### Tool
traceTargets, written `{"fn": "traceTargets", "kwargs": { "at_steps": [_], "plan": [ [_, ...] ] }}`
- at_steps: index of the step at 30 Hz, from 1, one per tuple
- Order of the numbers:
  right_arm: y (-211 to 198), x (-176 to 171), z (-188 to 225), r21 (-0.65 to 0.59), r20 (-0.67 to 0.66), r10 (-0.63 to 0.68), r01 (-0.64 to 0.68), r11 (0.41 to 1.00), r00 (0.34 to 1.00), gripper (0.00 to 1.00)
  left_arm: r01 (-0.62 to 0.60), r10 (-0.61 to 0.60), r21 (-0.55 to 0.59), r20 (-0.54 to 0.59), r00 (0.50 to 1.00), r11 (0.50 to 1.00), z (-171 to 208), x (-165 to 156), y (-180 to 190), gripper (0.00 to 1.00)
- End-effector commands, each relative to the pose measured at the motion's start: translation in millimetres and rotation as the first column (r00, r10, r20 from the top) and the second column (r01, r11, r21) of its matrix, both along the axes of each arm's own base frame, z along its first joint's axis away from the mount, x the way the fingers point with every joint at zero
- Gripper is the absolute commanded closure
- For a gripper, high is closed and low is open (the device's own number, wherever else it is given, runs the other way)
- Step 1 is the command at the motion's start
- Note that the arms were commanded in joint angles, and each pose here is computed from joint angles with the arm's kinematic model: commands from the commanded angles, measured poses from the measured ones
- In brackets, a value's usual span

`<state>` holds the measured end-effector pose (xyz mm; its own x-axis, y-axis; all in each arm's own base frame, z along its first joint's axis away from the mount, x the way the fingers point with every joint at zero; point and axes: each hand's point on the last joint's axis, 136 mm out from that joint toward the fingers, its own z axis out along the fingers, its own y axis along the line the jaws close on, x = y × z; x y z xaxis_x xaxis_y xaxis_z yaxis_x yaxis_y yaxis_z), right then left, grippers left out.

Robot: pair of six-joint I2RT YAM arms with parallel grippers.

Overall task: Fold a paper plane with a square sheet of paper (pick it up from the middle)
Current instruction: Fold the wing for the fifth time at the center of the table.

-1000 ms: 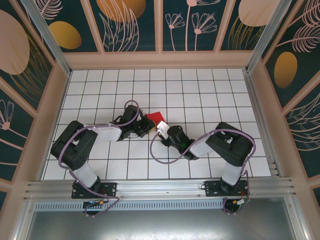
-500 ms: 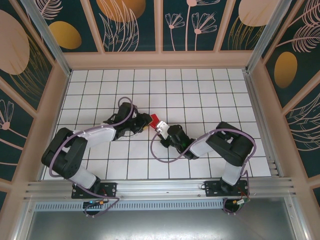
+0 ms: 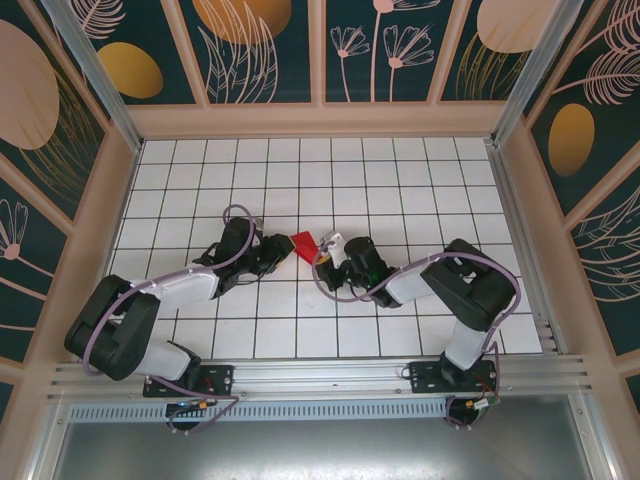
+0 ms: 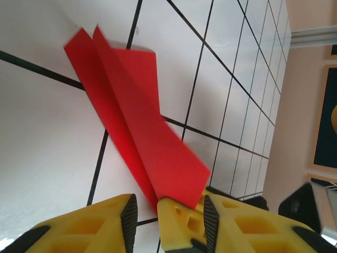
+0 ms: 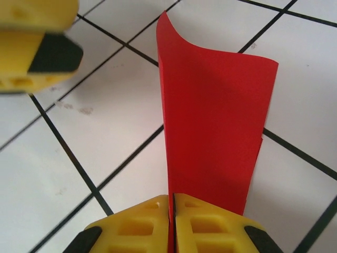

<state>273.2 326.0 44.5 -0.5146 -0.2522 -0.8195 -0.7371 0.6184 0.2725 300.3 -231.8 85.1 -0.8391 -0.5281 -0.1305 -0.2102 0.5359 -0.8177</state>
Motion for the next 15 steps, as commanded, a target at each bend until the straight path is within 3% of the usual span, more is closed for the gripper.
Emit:
{"fn": "traceTargets", "kwargs": {
  "at_steps": [1, 15],
  "plan": [
    [12.4, -5.0, 3.1, 0.098, -0.136, 0.044, -0.03, 0.995, 0.99, 0.9, 0.044, -0.04, -0.052, 0.084, 0.996, 0.998, 13.9, 2.2, -7.8, 0.61],
    [19.9, -2.4, -11.0, 0.159, -0.372, 0.032, 0.03, 0.987, 0.928, 0.91, 0.089, -0.082, -0.103, 0.064, 0.995, 0.991, -3.0, -2.4, -21.1, 0.65]
  ]
}}
